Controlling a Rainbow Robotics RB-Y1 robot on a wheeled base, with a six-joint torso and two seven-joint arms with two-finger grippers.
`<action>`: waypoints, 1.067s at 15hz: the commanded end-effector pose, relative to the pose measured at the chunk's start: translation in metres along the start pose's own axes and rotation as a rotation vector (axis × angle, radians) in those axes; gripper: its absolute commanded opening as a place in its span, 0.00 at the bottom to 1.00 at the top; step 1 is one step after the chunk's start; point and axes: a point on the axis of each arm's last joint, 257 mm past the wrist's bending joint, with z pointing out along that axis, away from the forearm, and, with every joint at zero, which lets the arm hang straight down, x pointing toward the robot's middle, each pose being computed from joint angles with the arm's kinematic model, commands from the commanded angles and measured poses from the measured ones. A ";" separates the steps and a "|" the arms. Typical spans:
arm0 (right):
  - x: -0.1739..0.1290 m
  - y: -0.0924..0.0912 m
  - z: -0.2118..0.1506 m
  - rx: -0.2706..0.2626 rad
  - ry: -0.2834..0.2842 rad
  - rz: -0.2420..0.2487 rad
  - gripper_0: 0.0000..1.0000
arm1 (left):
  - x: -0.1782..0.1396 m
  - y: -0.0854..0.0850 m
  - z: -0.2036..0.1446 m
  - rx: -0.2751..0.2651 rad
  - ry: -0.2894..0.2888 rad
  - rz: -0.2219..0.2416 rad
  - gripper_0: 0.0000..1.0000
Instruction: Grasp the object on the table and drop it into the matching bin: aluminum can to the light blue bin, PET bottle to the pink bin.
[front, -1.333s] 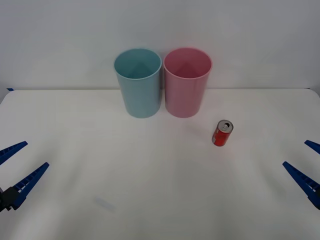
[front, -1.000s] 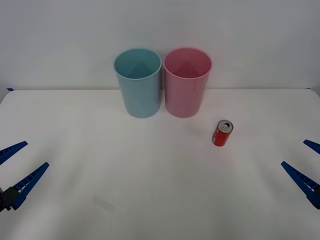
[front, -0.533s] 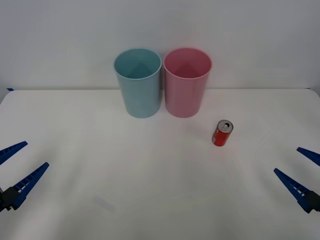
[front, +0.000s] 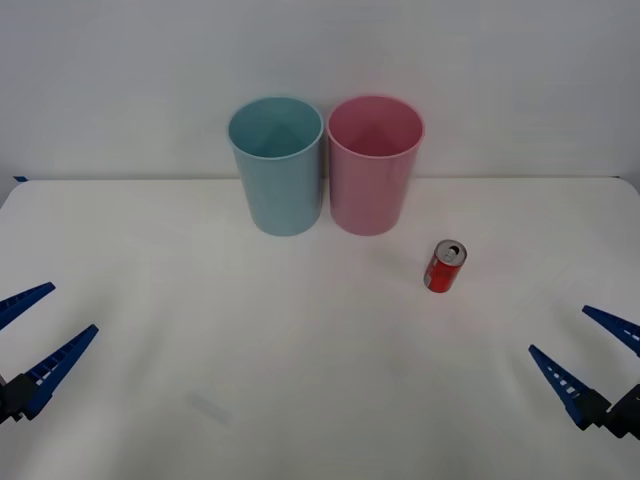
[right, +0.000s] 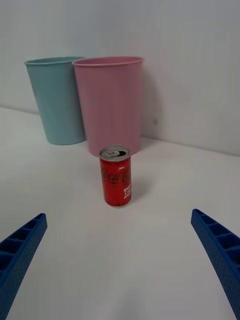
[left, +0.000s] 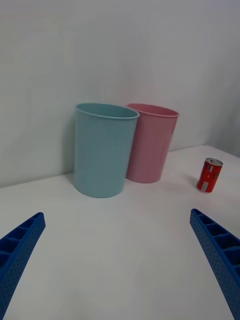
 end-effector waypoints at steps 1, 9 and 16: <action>0.010 0.004 0.008 0.022 0.011 0.029 1.00 | 0.000 0.000 0.000 0.000 0.000 0.000 1.00; 0.023 0.011 0.043 0.098 0.001 0.042 1.00 | 0.000 0.000 0.000 0.000 0.000 0.000 1.00; 0.040 0.017 0.078 0.088 0.011 0.055 1.00 | 0.000 0.000 0.000 0.000 0.000 0.000 1.00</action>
